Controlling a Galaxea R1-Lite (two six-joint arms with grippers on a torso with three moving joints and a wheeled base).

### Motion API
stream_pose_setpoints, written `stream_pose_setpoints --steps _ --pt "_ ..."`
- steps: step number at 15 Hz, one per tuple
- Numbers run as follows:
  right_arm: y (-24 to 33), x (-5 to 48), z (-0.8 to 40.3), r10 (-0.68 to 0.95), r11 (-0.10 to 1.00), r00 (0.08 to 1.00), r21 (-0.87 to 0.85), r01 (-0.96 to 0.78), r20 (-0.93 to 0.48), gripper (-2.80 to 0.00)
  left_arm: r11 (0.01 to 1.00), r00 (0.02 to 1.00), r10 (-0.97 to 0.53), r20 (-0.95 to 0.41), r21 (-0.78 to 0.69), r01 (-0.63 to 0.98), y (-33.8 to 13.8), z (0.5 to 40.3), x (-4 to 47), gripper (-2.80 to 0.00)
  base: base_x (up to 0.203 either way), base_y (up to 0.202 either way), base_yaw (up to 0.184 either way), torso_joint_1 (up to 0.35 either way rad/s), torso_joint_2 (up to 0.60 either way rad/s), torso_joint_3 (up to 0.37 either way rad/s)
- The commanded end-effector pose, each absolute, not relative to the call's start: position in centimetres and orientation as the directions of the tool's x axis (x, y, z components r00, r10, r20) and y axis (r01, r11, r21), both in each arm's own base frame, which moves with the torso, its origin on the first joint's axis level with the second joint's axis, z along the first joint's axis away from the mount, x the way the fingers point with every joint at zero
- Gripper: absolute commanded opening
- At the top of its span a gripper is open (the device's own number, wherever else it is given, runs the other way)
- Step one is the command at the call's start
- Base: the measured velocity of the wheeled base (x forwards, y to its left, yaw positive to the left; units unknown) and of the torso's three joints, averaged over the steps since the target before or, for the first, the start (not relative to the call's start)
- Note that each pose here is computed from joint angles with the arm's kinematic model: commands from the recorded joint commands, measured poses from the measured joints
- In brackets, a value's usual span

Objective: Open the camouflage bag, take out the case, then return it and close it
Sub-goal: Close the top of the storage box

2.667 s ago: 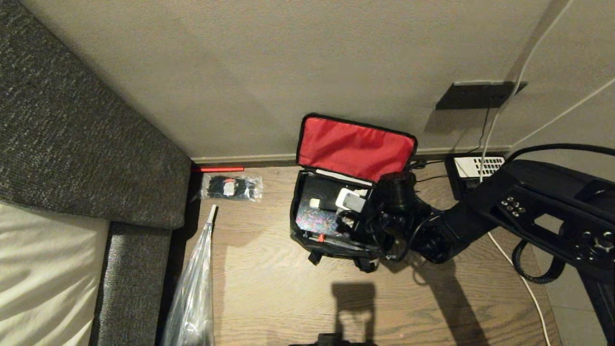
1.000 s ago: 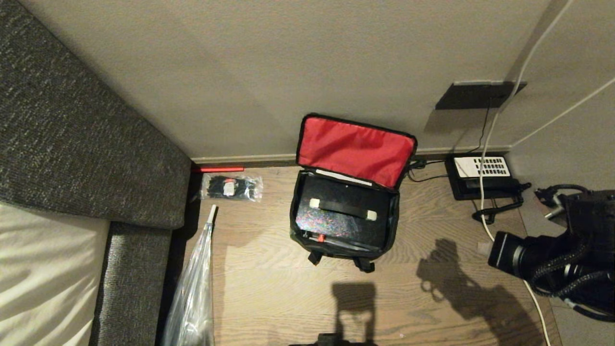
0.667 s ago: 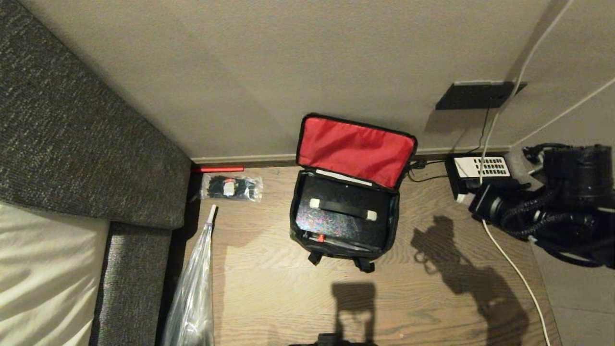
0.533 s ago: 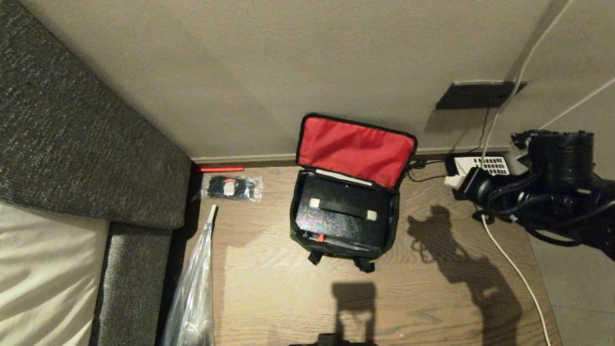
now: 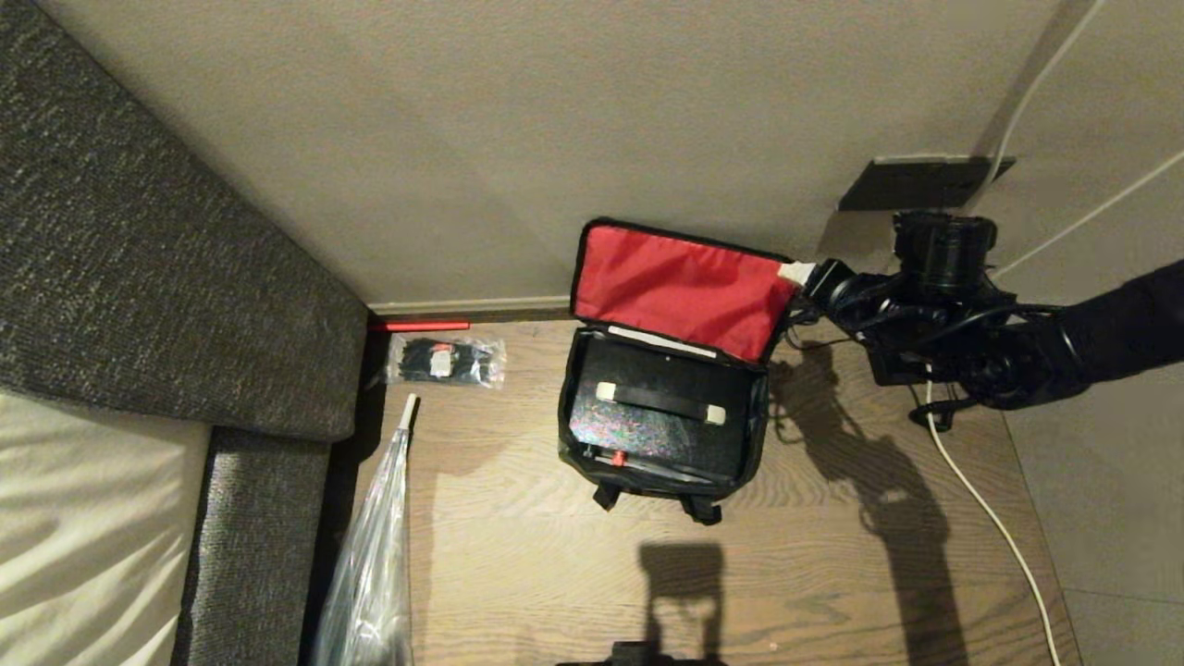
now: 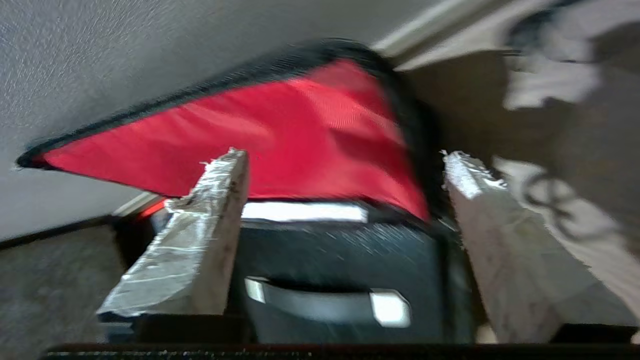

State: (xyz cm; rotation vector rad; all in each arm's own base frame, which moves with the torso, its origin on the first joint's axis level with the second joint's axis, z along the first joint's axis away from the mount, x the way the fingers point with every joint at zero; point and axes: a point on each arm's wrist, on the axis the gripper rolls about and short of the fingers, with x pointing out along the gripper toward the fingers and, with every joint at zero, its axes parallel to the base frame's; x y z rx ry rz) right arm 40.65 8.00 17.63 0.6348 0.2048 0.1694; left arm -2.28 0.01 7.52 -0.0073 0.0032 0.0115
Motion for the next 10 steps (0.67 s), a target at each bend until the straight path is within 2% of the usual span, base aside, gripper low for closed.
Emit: stream_pose_setpoints --steps 1,7,10 --pt "8.1 44.2 15.0 0.245 0.782 0.959 0.614 -0.11 -0.141 0.0 1.0 1.0 0.012 -0.005 -0.008 -0.012 0.0 7.4 -2.3 -2.8 0.0 0.0 0.0 0.0 0.0 0.0" --pt "3.5 46.1 15.0 0.295 0.799 0.95 0.571 -0.187 -0.102 0.0 1.0 1.0 0.012 -0.006 -0.008 -0.012 0.0 7.4 -2.3 -2.8 0.0 0.0 0.0 0.0 0.0 0.0" --pt "3.4 46.4 15.5 0.309 0.793 0.95 0.565 -0.226 -0.054 0.0 1.0 1.0 0.012 -0.006 -0.008 -0.012 0.0 7.4 -2.3 -2.8 0.0 0.0 0.0 0.0 0.0 0.0"
